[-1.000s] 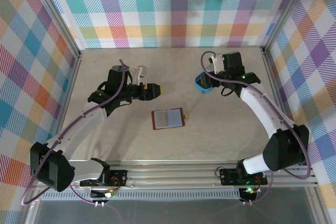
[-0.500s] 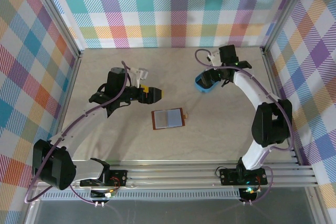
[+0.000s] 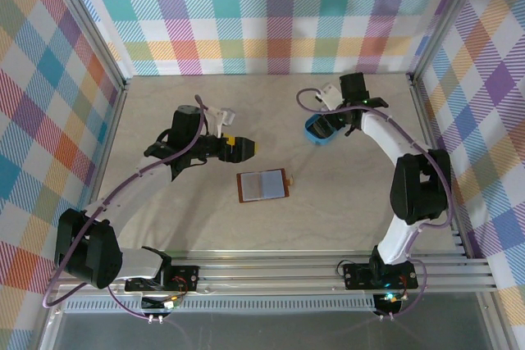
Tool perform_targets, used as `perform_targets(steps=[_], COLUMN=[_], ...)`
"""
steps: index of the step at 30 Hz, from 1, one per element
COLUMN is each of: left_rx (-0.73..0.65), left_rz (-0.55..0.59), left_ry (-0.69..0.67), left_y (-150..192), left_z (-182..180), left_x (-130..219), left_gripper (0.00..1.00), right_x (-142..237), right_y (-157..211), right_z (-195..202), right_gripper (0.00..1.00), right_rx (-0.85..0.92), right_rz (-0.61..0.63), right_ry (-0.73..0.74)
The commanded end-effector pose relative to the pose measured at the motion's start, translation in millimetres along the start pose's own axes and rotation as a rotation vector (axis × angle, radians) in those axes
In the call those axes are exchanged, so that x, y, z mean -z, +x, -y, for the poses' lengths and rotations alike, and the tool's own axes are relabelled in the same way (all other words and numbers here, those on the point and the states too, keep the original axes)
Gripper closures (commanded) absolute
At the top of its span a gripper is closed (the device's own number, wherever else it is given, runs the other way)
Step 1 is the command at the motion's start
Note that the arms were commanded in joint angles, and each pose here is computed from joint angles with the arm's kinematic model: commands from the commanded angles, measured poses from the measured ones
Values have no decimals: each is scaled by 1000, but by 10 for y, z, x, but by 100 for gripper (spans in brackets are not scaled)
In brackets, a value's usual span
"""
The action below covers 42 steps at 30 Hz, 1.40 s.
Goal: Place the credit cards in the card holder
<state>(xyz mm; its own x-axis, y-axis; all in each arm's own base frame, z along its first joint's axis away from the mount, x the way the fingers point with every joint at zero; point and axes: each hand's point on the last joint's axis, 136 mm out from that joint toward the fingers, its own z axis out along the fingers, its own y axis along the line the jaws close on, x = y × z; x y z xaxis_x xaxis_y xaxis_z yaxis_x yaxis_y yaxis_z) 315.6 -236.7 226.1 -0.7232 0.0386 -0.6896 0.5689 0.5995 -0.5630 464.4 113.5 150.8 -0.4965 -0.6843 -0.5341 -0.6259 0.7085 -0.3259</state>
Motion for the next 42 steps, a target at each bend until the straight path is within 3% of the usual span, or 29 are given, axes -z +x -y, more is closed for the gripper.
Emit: perform_targets(steps=[1,18,25,32,37,42], left_rx=[-1,-12,0,6,10,8], left_rz=[1,-53,-68,-78,-82,-83], left_ry=[10,-31,-25,-20,-20,-24], left_y=[-24,141,145,129,136,139], left_z=[7,-40,-65,-65,-70,-77], left_x=[11,-52,-110,-135,-142,-143], left_gripper=[0,0,0,1,1,1], right_x=[-145,-746,-944,-1041,-1036,-986], right_y=[-77,-152,-106,11,0,-69], right_z=[72,473,468,663,683,762], right_gripper=[1,1,1,0,5,17], right_rx=[101,267,276,258,259,246], right_rz=[24,-78,-111,-180,-177,-162], right_ry=[7,154,138,254,266,302])
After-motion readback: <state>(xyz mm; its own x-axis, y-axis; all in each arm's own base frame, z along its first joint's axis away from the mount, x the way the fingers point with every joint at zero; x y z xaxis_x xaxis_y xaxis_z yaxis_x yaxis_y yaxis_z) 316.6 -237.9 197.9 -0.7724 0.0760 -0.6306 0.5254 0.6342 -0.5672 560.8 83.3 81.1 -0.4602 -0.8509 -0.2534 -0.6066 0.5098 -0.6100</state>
